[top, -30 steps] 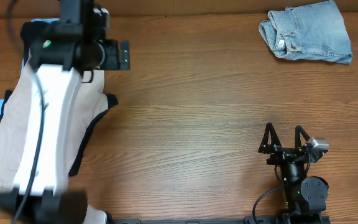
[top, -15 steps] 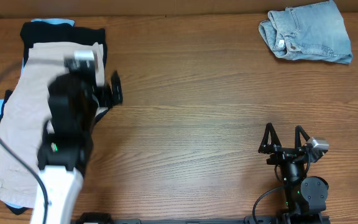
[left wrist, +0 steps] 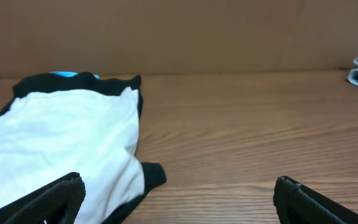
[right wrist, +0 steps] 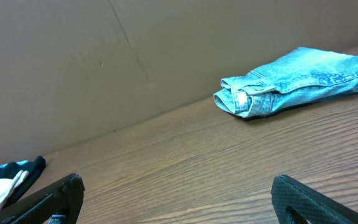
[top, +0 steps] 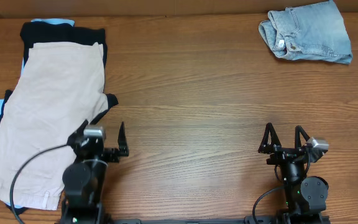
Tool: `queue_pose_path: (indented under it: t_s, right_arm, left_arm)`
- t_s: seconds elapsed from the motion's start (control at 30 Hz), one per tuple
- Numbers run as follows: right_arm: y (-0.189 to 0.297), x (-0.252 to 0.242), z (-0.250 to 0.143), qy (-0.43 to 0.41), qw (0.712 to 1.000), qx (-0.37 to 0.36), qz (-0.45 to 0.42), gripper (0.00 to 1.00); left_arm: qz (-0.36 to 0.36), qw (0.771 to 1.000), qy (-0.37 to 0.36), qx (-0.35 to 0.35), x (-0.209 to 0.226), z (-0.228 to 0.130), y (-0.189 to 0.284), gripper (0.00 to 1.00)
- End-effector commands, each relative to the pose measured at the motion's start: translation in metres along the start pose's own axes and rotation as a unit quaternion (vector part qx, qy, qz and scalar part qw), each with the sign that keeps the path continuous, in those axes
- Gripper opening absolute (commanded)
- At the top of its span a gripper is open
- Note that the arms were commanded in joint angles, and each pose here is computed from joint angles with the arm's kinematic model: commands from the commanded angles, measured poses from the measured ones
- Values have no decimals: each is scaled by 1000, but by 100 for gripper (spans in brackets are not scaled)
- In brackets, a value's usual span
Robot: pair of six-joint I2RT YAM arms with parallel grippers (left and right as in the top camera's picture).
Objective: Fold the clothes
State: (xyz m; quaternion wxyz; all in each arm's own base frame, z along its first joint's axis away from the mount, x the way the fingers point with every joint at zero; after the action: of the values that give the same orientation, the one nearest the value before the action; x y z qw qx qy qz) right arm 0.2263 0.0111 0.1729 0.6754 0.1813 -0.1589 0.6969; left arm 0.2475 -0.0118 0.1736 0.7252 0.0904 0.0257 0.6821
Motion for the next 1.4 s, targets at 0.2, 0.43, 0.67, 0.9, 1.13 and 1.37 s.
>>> queue_pose_path:
  t_s: [0.2, 0.43, 0.67, 0.9, 1.13, 1.37]
  right_arm:
    - [0, 1, -2, 5, 1000, -1, 5, 100]
    - [0, 1, -2, 5, 1000, -1, 5, 100]
    - [0, 1, -2, 5, 1000, -1, 5, 100]
    - [0, 1, -2, 5, 1000, -1, 5, 100]
    - [0, 1, -2, 5, 1000, -1, 5, 100]
    - [0, 1, -2, 5, 1000, -1, 5, 100]
  left_arm:
    - [33, 998, -4, -44, 13, -10, 11, 100]
    - [72, 996, -3, -57, 25, -12, 18, 100]
    - [80, 996, -2, -40, 27, -21, 21, 100]
    - [80, 996, -2, -39, 27, -22, 21, 100]
    - [80, 996, -2, -39, 27, -22, 21, 100]
    - [80, 996, -2, -39, 27, -21, 21, 100]
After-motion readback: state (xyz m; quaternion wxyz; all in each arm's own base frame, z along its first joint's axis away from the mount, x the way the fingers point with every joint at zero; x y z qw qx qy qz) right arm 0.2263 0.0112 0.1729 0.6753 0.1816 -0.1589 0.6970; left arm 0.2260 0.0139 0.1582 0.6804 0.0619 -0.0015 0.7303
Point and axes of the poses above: each gripper's point midway between its finger pads, its own y axis back along the fingers, its own x axis along the line the jaws close on, z = x × y, the point moved 2 cm from there along y, back along the fingers, and after that the axes turned 6 degrees about -y, right-handed, at the moved point
